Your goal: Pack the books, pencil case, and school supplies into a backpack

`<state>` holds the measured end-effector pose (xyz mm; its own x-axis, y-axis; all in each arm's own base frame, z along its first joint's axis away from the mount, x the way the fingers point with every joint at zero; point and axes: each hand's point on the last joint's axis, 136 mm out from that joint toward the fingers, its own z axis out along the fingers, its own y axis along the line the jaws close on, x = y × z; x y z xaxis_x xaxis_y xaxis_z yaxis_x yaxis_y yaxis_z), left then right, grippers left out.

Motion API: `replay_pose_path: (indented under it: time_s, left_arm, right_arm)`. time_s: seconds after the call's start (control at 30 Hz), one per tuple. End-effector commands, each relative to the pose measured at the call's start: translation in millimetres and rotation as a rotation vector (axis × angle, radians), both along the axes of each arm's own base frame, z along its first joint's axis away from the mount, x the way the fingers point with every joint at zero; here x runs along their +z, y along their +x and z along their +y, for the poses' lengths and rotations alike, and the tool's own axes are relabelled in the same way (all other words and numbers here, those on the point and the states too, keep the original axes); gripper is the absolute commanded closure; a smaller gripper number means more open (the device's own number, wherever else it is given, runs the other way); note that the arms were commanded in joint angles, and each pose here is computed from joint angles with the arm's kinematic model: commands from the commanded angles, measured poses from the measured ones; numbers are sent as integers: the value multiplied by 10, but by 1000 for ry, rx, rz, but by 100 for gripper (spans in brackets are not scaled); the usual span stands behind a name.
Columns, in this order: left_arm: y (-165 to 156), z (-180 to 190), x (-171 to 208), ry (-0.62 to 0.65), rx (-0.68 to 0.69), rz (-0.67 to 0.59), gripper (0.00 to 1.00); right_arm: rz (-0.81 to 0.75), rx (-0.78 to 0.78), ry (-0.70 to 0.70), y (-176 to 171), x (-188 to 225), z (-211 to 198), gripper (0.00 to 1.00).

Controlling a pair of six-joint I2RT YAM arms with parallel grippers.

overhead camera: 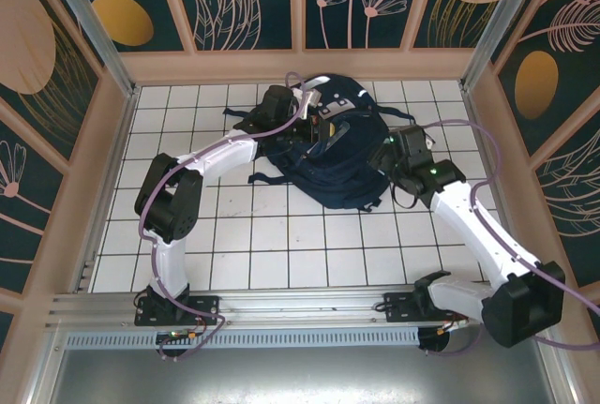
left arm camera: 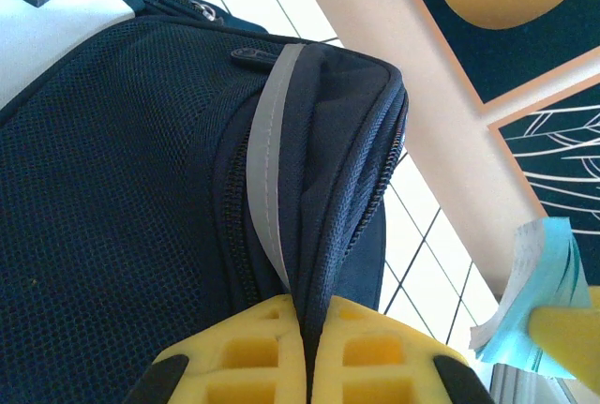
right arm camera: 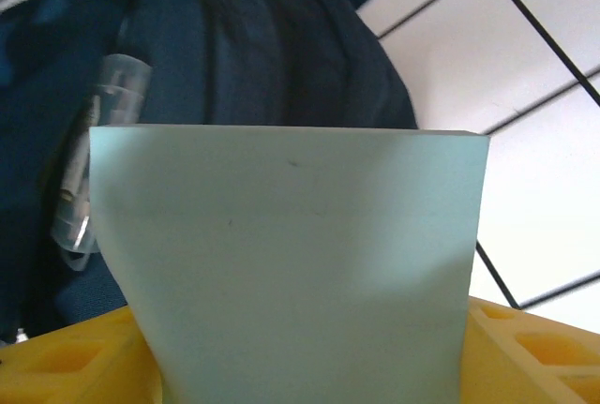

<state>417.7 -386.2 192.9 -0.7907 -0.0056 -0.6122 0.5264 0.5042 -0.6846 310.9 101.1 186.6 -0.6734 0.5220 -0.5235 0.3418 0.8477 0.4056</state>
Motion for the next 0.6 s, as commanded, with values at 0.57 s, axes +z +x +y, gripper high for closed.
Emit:
replay_pose_path:
  time_s: [0.57]
  left_arm:
    - [-39,69,657,-123,8,-98,100]
  right_arm:
    - [-194,235,188,1045,112,984,14]
